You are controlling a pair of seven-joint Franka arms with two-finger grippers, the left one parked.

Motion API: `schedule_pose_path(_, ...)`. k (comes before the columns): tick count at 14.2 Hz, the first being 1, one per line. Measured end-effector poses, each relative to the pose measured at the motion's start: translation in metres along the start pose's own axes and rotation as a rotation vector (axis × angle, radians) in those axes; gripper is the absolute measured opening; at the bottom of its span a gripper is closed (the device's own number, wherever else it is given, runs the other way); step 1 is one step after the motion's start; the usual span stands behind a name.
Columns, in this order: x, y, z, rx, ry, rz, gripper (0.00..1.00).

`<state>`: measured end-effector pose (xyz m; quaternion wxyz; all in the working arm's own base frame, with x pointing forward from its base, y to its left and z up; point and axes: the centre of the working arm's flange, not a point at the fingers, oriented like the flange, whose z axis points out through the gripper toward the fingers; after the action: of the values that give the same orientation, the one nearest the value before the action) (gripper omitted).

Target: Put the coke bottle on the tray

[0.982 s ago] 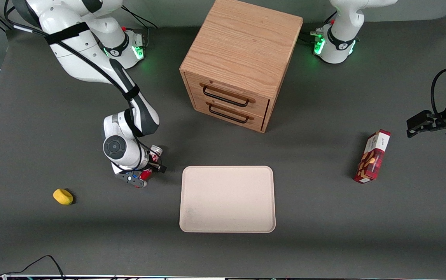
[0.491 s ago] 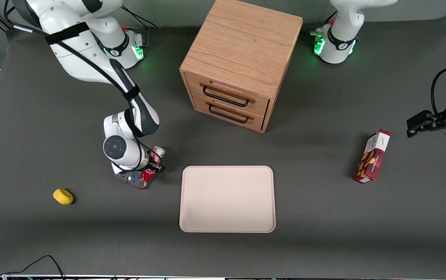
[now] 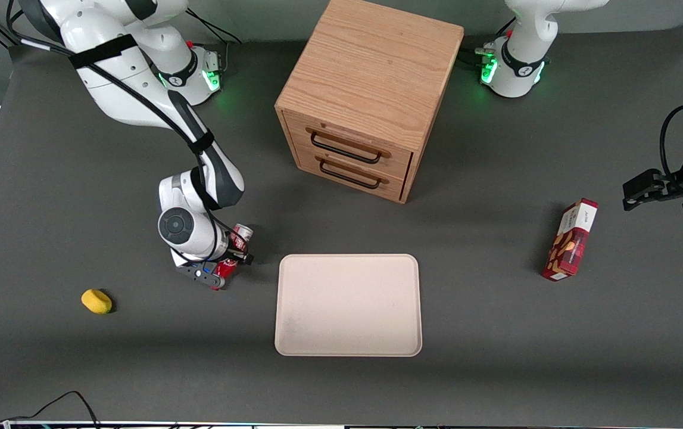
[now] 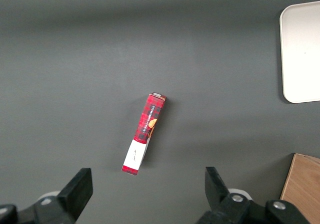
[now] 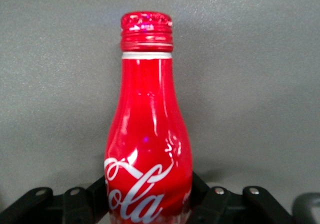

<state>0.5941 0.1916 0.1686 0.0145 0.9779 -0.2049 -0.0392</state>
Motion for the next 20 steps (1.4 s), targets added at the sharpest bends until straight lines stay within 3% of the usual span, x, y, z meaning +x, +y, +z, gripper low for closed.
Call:
schedule_pose_path(5, 0.001, 0.0, -0.001, 0.002, 0.003, 0.002, 0.5)
schedule_pose_path(9, 0.008, 0.0, -0.036, 0.011, 0.014, 0.009, 0.5)
schedule_pose_path(12, 0.013, 0.002, -0.098, 0.022, 0.018, 0.016, 0.5)
schedule_pose_path(20, 0.033, 0.006, -0.305, -0.004, -0.04, 0.034, 0.5)
